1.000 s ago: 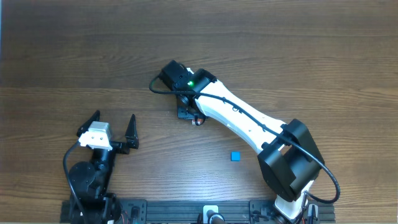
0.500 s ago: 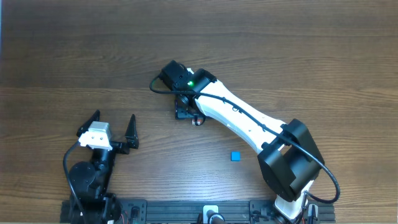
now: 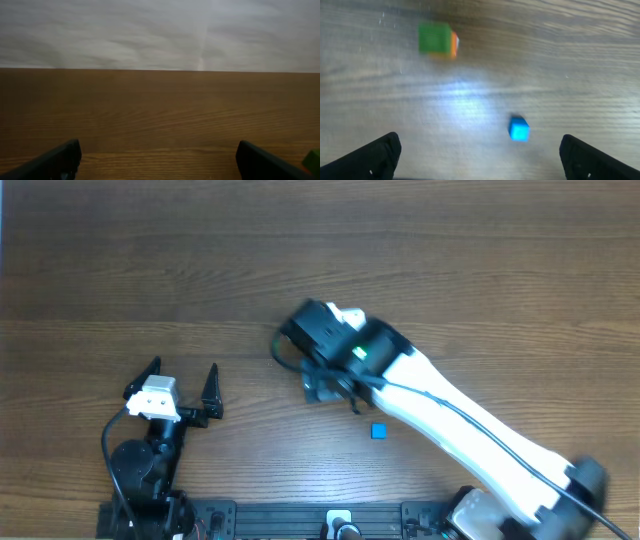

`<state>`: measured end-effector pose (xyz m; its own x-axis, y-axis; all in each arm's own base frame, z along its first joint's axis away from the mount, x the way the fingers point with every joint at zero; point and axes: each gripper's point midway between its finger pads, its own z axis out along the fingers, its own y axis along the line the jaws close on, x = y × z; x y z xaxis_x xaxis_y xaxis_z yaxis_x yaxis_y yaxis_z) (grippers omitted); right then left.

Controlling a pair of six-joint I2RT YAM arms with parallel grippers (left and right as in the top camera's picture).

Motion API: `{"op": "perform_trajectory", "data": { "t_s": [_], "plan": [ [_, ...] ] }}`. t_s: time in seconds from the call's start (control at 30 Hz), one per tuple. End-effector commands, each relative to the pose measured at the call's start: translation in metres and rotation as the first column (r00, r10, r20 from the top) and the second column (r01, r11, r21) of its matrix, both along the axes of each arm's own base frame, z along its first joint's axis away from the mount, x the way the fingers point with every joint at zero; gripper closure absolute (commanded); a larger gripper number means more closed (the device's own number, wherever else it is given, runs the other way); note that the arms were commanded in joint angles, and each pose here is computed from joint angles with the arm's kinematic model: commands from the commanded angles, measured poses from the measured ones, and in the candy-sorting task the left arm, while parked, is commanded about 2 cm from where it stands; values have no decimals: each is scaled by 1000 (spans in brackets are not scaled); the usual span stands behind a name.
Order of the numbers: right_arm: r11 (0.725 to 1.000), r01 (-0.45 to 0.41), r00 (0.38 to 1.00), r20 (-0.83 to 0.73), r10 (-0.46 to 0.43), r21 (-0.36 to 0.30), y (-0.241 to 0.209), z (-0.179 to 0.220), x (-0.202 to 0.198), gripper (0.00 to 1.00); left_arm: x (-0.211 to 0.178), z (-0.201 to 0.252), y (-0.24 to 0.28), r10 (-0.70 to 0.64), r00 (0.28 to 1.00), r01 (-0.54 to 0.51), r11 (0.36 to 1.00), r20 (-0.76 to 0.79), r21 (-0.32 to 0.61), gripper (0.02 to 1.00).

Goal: Stack Cubes

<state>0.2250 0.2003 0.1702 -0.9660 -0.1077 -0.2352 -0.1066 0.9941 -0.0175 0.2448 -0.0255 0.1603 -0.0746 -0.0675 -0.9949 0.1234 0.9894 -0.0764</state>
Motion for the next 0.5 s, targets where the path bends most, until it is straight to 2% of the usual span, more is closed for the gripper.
{"op": "perform_trajectory", "data": {
  "t_s": [0.03, 0.23, 0.5],
  "plan": [
    [998, 32, 999, -17, -33, -58, -44, -22, -31, 7, 0, -1, -1, -9, 1000, 9, 1000, 3, 10, 18],
    [996, 67, 994, -81, -71, -54, -81, -77, -67, 14, 0, -1, -1, -9, 1000, 9, 1000, 3, 10, 18],
    [997, 73, 992, -104, -76, -28, -73, -120, -65, 40, 0, -1, -1, -9, 1000, 9, 1000, 3, 10, 18]
  ]
}}
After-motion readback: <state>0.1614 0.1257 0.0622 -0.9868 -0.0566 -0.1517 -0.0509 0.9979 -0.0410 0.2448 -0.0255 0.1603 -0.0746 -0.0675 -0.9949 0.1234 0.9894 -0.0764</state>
